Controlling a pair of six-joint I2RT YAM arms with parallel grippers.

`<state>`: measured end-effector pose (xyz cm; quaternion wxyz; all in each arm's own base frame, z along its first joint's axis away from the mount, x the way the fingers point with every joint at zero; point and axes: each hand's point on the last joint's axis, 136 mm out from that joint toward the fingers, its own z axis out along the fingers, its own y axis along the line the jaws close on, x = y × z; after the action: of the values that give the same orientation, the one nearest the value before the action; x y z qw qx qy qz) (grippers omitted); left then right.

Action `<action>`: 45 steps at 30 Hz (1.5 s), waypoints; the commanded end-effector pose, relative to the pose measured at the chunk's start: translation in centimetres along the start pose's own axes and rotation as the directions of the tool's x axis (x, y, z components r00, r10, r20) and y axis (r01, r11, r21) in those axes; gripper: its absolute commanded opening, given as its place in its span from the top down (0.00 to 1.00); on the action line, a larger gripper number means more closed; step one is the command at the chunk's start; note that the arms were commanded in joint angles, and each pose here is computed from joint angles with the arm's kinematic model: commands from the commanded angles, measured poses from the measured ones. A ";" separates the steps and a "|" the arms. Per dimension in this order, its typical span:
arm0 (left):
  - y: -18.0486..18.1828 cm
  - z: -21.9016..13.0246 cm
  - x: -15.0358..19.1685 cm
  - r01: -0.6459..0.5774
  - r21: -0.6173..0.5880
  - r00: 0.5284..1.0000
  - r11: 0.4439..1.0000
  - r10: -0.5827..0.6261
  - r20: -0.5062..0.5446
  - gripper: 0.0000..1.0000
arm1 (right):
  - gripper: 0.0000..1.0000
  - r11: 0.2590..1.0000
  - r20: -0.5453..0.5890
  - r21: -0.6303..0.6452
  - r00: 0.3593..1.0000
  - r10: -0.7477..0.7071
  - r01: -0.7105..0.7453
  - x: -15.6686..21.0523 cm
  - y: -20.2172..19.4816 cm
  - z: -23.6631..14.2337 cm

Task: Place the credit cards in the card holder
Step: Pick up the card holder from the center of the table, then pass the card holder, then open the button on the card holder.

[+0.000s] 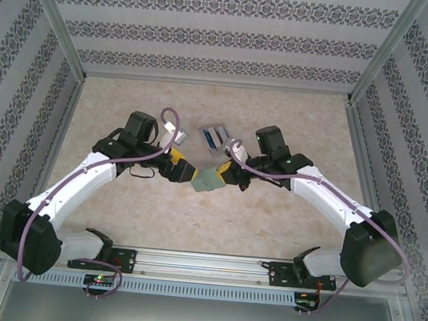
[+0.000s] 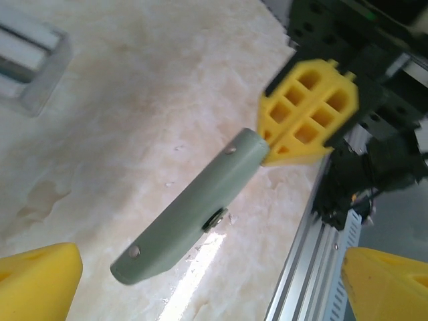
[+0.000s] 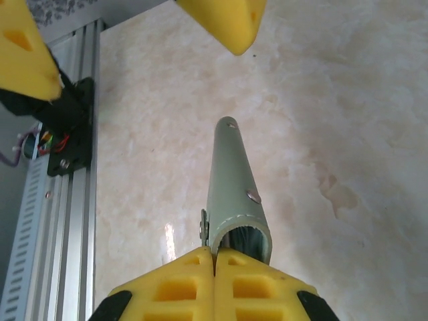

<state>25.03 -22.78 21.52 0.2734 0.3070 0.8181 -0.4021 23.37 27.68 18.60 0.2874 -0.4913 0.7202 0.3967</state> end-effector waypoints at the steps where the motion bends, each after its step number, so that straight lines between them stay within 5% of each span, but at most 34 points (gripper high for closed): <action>1: -3.0 -0.9 1.0 -0.246 0.114 0.969 0.962 0.246 0.015 0.00 | 1.00 0.988 -0.038 -0.073 0.990 -0.138 0.135 -0.2 2.5 -0.6; 7: -2.5 0.7 3.7 -0.306 0.131 0.938 0.943 0.322 -0.124 0.11 | 1.00 0.978 0.020 -0.093 0.982 -0.185 0.186 -2.0 3.9 -0.9; 14: -5.3 1.7 5.1 -0.352 0.277 0.903 0.894 0.403 -0.150 0.32 | 1.00 0.969 0.043 -0.137 0.979 -0.201 0.205 -3.5 4.9 -0.9; 19: -5.8 1.8 4.5 -0.356 0.279 0.909 0.892 0.400 -0.121 0.65 | 1.00 0.964 0.064 -0.142 0.974 -0.219 0.226 -4.5 5.3 -1.4; 22: -5.6 1.5 3.5 -0.357 0.241 0.911 0.903 0.394 -0.126 1.00 | 1.00 0.975 0.036 -0.107 0.981 -0.192 0.194 -4.4 4.7 -1.4; 24: -5.5 1.5 3.0 -0.355 0.216 0.916 0.910 0.385 -0.116 1.00 | 1.00 0.981 0.041 -0.082 0.984 -0.173 0.176 -4.4 4.2 -1.3; 26: -5.4 1.6 2.5 -0.356 0.203 0.920 0.912 0.380 -0.096 1.00 | 0.76 0.991 0.046 0.025 0.990 -0.135 0.134 -4.7 2.3 -1.3; 28: -4.9 1.7 1.6 -0.322 0.155 0.938 0.934 0.337 -0.083 1.00 | 0.62 0.986 0.066 0.166 0.997 -0.044 0.032 -5.2 0.0 -1.6; 31: -4.0 2.1 0.0 -0.256 0.090 0.965 0.963 0.260 -0.044 1.00 | 0.53 0.965 0.104 0.253 0.994 0.041 -0.067 -4.4 -0.6 -2.7; 33: -2.8 2.4 -1.2 -0.198 0.014 0.980 0.980 0.198 0.001 1.00 | 0.50 0.888 0.172 0.407 0.973 0.155 -0.213 -3.6 -2.9 -4.3; 36: -1.2 2.7 -2.2 -0.142 -0.067 0.987 0.988 0.146 0.065 1.00 | 0.52 0.704 0.388 0.448 0.829 0.402 -0.551 -2.9 -5.0 -6.5; 40: 0.3 3.5 -2.9 -0.097 -0.116 0.985 0.988 0.112 0.132 1.00 | 0.57 0.418 0.568 0.248 0.481 0.668 -0.874 -1.7 -5.0 -7.0; 45: 0.3 4.7 -2.9 -0.061 -0.073 0.993 0.995 0.068 0.098 1.00 | 0.57 0.319 0.580 0.106 0.320 0.749 -0.942 -2.7 -3.9 -4.8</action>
<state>26.93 -26.11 19.37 0.3167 0.3175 0.8172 -0.3621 27.31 23.28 21.60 0.3057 0.0392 0.8737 0.3765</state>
